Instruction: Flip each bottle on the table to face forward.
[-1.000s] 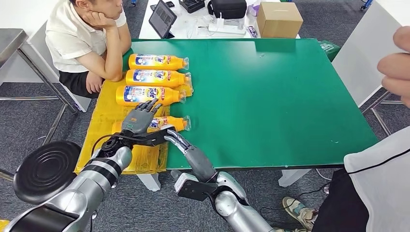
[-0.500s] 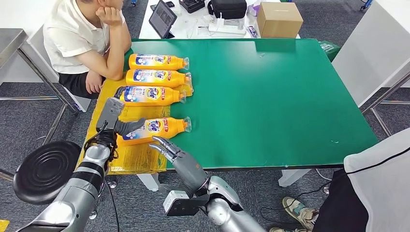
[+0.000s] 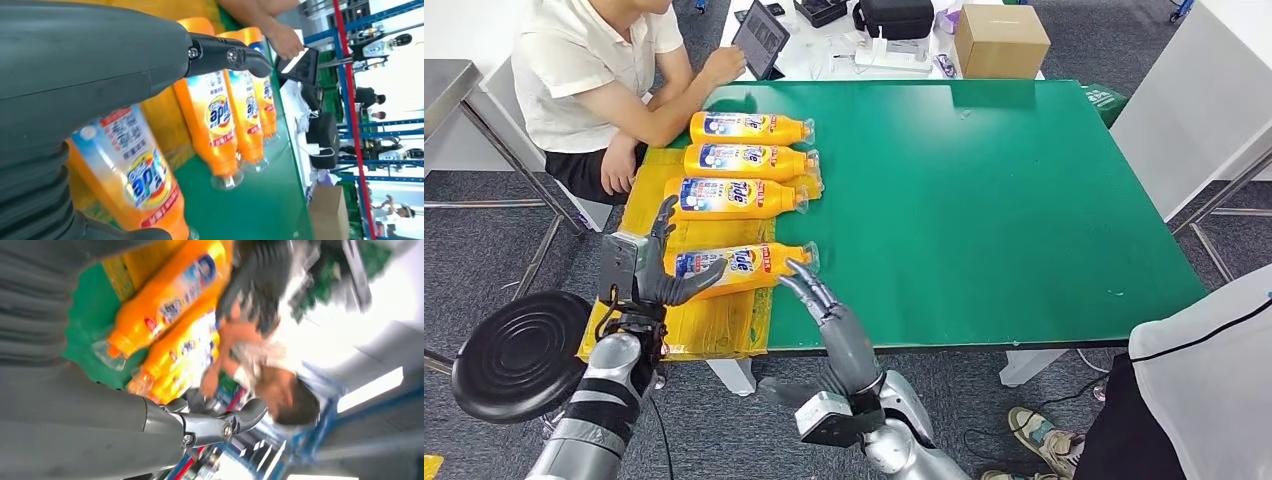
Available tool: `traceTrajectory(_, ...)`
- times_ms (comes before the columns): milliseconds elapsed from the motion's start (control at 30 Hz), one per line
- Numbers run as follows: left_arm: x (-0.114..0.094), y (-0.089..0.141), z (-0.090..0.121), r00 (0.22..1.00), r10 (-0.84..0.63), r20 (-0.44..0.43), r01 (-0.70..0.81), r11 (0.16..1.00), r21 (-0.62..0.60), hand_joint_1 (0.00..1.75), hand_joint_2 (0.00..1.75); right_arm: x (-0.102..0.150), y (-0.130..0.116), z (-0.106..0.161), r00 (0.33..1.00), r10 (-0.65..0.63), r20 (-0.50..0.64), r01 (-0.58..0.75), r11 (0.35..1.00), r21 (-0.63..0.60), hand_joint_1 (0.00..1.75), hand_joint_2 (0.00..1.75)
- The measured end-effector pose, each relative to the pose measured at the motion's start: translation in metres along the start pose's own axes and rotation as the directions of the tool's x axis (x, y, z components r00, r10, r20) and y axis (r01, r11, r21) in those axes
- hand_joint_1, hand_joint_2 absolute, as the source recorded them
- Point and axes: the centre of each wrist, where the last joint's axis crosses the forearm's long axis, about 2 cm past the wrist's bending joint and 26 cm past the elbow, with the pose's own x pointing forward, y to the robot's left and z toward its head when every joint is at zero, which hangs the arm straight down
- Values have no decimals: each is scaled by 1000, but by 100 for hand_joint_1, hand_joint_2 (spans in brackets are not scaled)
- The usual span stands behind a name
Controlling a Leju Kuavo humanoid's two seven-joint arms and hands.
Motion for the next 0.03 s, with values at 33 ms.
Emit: traceTrajectory(33,-1,-2,3,1000,10,0,-10,1000,-4,0,175,0,-1,1,1000,-3,-2,3,1000,-23,0,175)
